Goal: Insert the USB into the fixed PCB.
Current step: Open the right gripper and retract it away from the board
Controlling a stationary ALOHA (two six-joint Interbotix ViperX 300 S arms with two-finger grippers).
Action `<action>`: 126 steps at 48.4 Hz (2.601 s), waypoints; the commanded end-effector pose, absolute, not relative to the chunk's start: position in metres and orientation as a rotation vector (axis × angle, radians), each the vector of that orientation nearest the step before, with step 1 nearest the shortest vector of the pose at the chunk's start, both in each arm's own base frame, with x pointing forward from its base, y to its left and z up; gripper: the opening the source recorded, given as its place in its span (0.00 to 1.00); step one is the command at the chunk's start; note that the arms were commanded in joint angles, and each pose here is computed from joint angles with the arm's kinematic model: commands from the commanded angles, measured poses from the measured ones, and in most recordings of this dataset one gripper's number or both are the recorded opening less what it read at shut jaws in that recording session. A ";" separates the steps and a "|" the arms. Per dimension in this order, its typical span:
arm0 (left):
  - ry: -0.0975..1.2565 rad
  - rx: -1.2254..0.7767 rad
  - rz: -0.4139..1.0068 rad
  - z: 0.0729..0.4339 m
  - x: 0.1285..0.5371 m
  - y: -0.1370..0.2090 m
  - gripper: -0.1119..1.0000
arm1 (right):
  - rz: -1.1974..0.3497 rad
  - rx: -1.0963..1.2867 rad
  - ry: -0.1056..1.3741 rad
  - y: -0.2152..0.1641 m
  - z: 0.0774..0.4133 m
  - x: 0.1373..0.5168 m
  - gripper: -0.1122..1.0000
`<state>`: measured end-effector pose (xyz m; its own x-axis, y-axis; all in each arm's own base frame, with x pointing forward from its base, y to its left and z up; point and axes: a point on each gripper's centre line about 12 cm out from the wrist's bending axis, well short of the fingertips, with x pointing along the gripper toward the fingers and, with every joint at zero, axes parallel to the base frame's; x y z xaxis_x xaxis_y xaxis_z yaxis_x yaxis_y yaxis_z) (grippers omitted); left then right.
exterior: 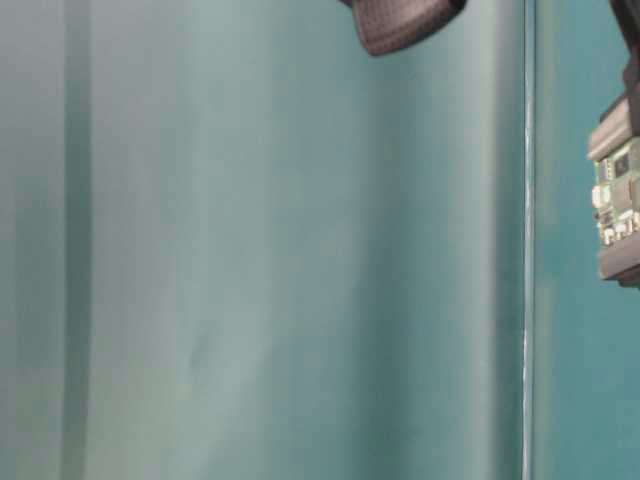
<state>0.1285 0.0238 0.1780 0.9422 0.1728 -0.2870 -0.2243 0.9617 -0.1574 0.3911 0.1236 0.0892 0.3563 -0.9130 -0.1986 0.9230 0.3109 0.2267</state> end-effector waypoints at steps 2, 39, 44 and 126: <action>0.250 -0.188 0.206 0.189 0.131 0.025 0.10 | -1.167 0.386 0.016 0.134 0.110 0.394 0.52; 0.252 -0.188 0.206 0.188 0.131 0.025 0.10 | -1.153 0.372 0.054 0.130 0.123 0.372 0.73; 0.250 -0.189 0.206 0.189 0.131 0.025 0.10 | -1.143 0.369 0.065 0.125 0.126 0.365 0.73; 0.250 -0.189 0.206 0.189 0.131 0.025 0.10 | -0.327 0.391 0.254 0.049 0.181 0.225 0.73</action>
